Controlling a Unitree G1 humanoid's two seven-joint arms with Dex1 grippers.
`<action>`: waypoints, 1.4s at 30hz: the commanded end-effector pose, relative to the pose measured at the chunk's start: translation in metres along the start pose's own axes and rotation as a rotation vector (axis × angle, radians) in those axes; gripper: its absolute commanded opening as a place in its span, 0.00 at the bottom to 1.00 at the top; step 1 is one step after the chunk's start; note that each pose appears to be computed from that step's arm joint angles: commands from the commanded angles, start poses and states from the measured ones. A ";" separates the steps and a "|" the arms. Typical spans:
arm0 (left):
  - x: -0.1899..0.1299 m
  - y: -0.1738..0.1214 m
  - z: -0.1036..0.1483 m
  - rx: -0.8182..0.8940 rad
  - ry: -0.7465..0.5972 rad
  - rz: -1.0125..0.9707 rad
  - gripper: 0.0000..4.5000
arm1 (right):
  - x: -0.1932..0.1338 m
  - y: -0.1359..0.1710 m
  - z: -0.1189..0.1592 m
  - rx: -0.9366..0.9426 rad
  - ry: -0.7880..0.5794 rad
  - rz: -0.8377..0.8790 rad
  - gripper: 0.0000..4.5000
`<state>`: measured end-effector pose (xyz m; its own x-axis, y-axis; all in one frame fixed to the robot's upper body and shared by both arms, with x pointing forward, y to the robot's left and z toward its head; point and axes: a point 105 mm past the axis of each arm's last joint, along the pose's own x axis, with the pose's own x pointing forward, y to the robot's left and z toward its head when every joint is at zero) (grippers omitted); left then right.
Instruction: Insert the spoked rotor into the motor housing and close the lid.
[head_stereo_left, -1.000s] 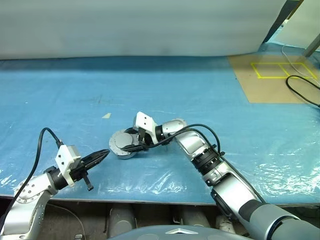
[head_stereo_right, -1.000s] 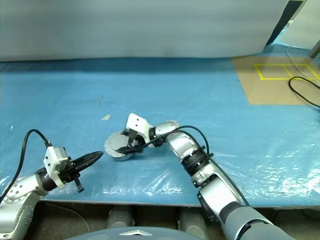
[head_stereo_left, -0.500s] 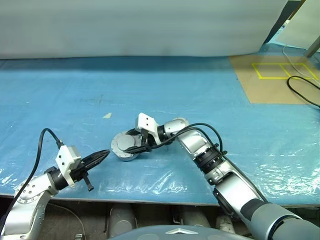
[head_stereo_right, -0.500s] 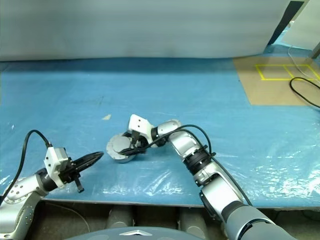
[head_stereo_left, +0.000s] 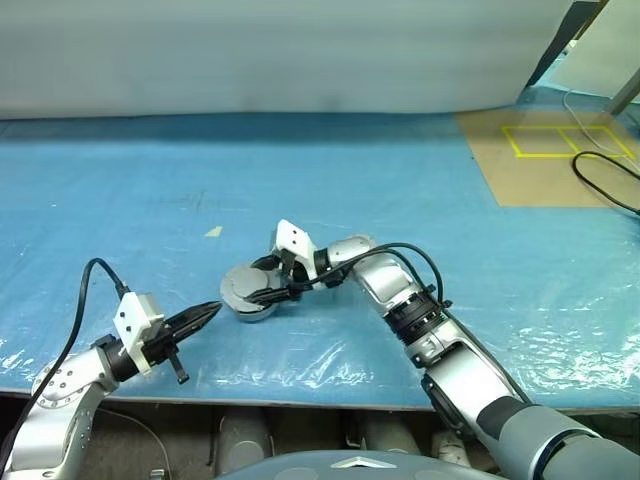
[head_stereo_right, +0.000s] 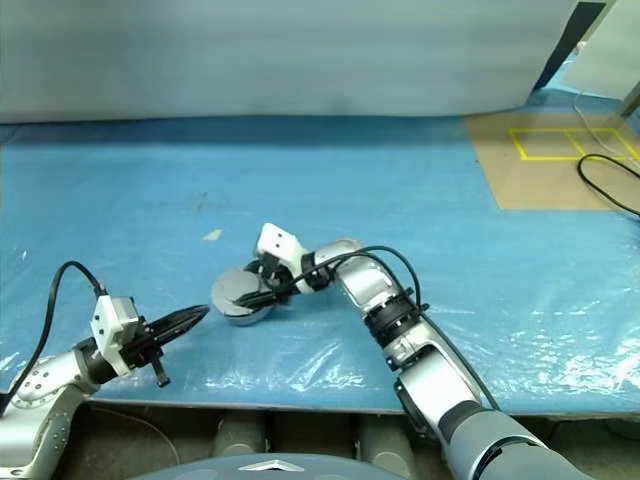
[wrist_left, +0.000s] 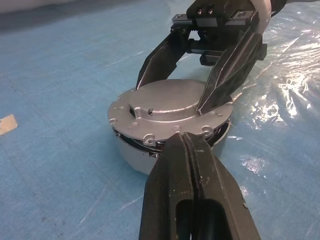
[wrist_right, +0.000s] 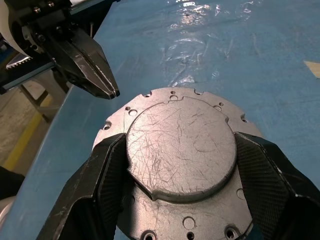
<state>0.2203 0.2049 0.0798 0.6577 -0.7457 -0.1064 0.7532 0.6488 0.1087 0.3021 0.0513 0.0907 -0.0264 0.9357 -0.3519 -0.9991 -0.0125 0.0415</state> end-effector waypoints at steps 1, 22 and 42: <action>0.001 -0.001 0.004 0.027 -0.020 -0.005 0.00 | -0.001 0.011 0.010 -0.042 -0.006 0.064 0.66; 0.001 -0.001 0.004 0.030 -0.021 -0.003 0.00 | 0.004 0.007 -0.003 -0.037 0.040 0.013 0.66; 0.004 0.000 0.005 0.032 -0.028 -0.008 0.00 | 0.003 0.004 -0.024 -0.038 0.099 0.004 0.66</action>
<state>0.2220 0.2028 0.0792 0.6543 -0.7495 -0.1004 0.7558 0.6435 0.1211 0.2994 0.0494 0.0840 -0.0218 0.9165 -0.3995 -0.9990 -0.0357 -0.0273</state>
